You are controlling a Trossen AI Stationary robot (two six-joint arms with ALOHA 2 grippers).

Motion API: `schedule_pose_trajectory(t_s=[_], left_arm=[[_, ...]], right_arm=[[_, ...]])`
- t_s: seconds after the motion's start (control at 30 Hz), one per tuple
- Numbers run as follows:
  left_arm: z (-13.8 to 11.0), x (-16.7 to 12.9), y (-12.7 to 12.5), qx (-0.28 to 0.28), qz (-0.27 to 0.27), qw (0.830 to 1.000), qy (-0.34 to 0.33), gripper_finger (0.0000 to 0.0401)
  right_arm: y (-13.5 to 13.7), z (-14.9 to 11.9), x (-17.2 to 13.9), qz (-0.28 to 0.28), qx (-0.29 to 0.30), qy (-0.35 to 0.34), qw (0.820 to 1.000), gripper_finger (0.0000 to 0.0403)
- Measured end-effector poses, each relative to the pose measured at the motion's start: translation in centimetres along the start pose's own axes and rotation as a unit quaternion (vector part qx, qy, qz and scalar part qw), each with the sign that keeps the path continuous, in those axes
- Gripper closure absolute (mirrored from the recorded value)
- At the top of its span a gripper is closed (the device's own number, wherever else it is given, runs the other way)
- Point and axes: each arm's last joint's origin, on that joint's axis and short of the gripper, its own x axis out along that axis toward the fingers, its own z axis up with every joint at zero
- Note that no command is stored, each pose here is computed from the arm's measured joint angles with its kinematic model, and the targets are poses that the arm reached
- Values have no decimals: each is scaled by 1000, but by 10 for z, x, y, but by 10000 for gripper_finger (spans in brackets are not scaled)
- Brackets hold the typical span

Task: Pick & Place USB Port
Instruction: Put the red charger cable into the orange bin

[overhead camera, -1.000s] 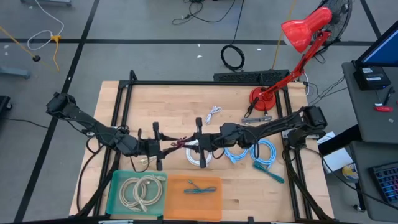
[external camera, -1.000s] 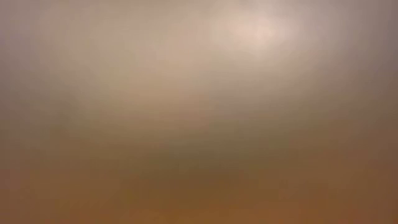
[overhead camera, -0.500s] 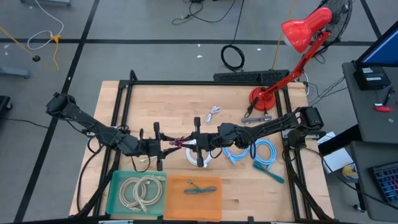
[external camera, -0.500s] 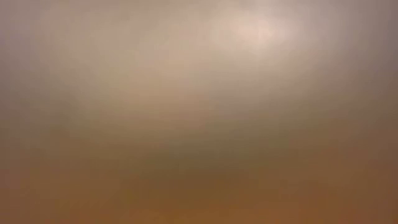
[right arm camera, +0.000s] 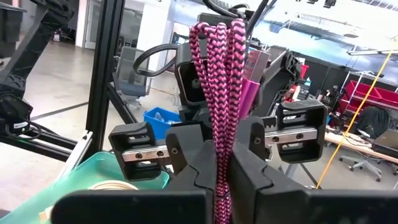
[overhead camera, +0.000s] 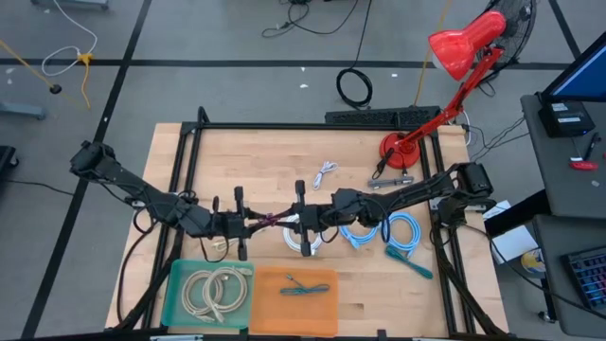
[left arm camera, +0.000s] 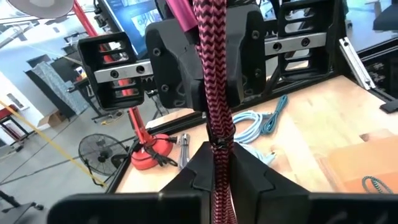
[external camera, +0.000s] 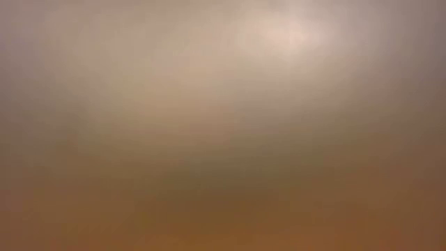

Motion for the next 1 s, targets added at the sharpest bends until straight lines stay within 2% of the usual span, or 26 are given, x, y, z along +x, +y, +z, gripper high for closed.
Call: schedule_pose_trajectory(t_s=[0.2,0.27,0.33,0.43,0.57,0.63,0.7,0.83,0.93,1.0], left_arm=[[-3,-1,0,7,1,1000,14,381],[-2,-1,1,4,4,1000,12,381],[-3,-1,0,7,7,1000,19,381],[-5,-3,1,8,14,999,32,381],[-2,-2,5,-2,8,997,78,382],[2,-2,8,-21,-26,994,109,382],[5,-2,9,-55,-92,985,134,382],[6,-1,0,-113,-259,948,149,382],[3,1,-11,-146,-326,920,165,382],[-4,7,-23,-160,-354,902,190,382]], right_arm=[[0,4,-4,53,28,14,998,387],[0,8,-6,46,26,15,999,376],[5,12,-10,23,16,37,999,356],[7,22,-17,-43,-8,68,997,318],[10,30,-27,-136,-45,122,982,265],[11,34,-32,-176,-59,144,972,243],[13,37,-37,-214,-71,163,960,226],[11,36,-40,-279,-98,193,936,204],[9,35,-41,-319,-111,209,918,198],[8,36,-42,-330,-110,212,913,198]])
